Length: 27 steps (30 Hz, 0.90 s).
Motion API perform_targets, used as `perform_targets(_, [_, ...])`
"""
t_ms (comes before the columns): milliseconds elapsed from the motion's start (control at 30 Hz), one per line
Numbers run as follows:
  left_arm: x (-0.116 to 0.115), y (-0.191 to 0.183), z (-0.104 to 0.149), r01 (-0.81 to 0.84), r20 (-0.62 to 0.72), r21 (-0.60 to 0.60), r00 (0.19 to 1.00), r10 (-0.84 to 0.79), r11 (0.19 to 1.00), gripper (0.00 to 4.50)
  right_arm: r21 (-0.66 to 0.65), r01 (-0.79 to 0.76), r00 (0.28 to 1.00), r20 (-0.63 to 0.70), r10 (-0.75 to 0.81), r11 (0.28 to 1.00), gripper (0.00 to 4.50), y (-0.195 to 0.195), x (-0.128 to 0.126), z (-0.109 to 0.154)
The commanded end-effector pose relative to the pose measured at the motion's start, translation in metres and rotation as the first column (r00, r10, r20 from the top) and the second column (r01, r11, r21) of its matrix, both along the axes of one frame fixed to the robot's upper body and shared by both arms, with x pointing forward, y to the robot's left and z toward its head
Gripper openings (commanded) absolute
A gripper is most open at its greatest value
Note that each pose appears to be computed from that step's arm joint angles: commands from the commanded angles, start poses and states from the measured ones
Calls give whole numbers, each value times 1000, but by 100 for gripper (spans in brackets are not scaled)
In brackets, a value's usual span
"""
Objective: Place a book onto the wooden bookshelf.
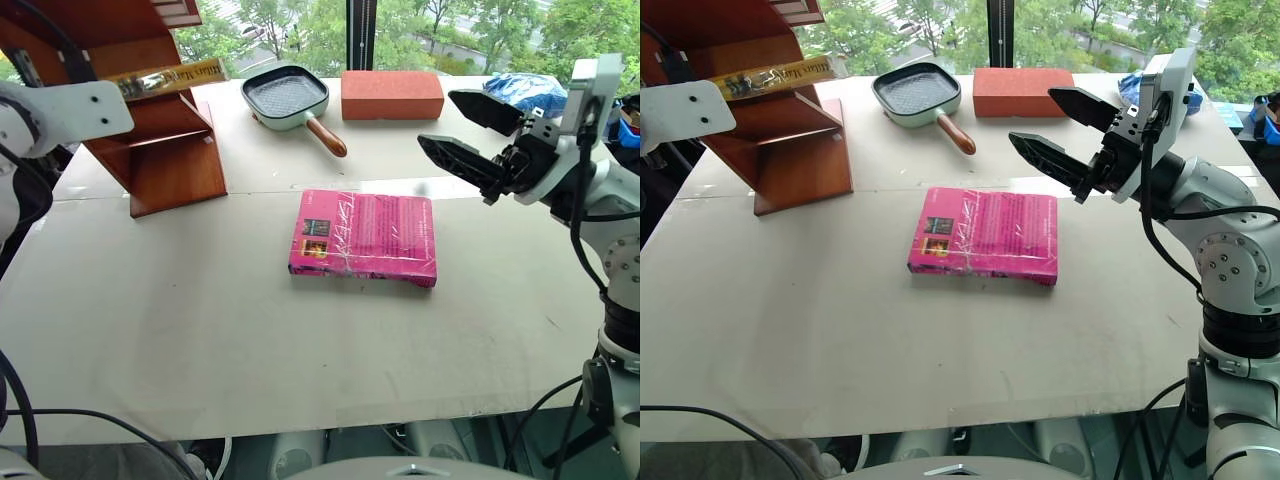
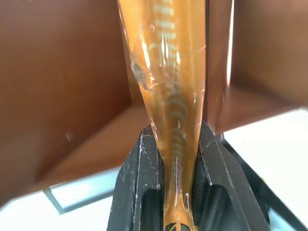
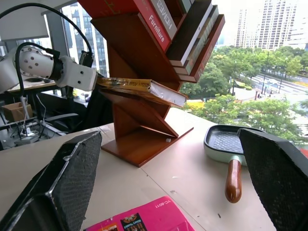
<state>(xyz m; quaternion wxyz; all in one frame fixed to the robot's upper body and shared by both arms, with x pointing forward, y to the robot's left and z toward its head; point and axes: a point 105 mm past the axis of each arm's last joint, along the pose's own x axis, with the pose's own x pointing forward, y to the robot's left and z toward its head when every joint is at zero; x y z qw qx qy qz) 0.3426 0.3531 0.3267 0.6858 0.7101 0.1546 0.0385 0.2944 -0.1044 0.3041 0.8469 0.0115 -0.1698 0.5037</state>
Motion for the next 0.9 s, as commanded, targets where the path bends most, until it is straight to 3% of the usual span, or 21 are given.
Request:
perform_targets(33, [-10, 17, 9, -61, 20, -8, 998, 62, 998, 114, 16, 9, 999, 52, -10, 1000, 450, -1, -4, 11])
perform_targets(67, [-10, 18, 9, -63, 18, -8, 998, 63, 998, 135, 17, 10, 999, 52, -11, 1000, 450, -1, -3, 11])
perform_targets(300, [-13, 18, 15, -65, 29, -8, 997, 65, 998, 444, 22, 12, 998, 53, -14, 1000, 450, -2, -1, 10])
perform_targets(633, [-33, 14, 41, -76, 87, -1, 993, 76, 997, 448, 37, -7, 999, 41, 6, 999, 450, 2, 3, 6])
perform_targets(733, [-44, -9, 47, 5, 91, -131, 996, 7, 991, 448, 29, -10, 999, 42, 9, 1000, 450, 1, 4, 5])
perform_targets(800, [-50, -34, 53, 111, 137, -282, 988, -75, 953, 448, 18, -1, 999, 37, 0, 1000, 450, -3, 5, 3])
perform_targets(867, [-56, -50, 41, 166, 127, -464, 985, -121, 870, 448, -8, 13, 999, 34, -12, 1000, 450, -7, 6, -3])
perform_targets(900, [-59, -61, 27, 194, 112, -597, 981, -159, 778, 448, -16, 23, 999, 28, -22, 1000, 450, -10, 7, -7])
